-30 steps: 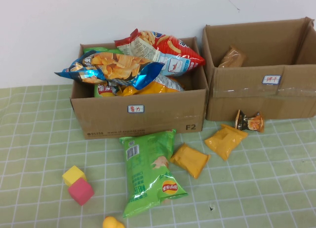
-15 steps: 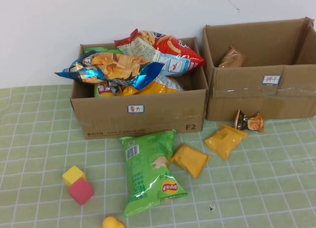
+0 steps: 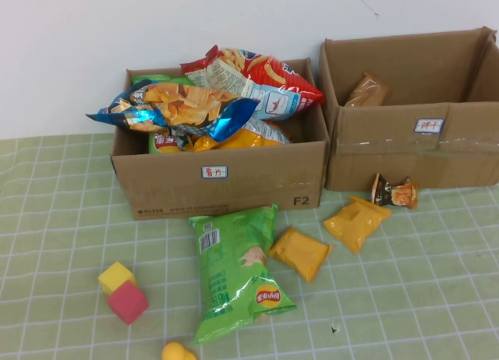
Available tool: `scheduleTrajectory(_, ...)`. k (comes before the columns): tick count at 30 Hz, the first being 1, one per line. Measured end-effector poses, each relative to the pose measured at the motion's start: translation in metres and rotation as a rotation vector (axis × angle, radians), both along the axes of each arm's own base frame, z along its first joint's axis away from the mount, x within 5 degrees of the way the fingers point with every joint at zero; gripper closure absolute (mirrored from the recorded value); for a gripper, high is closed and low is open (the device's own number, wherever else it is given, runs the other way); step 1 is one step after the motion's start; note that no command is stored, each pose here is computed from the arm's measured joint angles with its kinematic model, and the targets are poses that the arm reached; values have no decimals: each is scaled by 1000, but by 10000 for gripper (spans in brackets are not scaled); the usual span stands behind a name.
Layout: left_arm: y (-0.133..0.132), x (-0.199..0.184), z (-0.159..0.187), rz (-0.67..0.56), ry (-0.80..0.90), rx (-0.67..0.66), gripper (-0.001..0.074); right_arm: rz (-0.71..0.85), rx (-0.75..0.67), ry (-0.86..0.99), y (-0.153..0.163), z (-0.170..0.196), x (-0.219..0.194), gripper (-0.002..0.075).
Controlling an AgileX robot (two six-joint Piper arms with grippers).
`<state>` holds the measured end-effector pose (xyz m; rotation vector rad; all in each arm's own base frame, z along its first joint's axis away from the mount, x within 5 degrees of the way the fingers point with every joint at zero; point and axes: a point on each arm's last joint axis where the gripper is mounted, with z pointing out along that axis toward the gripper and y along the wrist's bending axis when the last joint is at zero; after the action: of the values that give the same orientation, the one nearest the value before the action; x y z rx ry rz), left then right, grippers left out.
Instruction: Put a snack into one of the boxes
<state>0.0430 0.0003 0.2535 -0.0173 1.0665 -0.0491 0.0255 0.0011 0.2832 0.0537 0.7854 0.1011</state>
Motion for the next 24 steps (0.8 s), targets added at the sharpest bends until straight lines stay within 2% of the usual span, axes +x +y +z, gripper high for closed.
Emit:
scheduleTrajectory(2,-1,-3,21,-13,116,4,738,-12,10,138,-1,22,-2,728)
scheduleTrajectory(5,-2,-3,45,-26,283,11,737,-31,14,359,-2,35,5,728)
scheduleTrajectory(10,-3,17,68,-17,574,62,737,-43,36,718,-5,24,37,728)
scheduleTrajectory(14,-3,37,63,-7,729,130,738,-29,67,856,-6,13,54,728)
scheduleTrajectory(19,-3,53,45,-9,930,170,738,30,181,962,-4,3,65,728)
scheduleTrajectory(24,-3,63,27,-11,1052,186,738,30,195,1055,-5,-6,81,728)
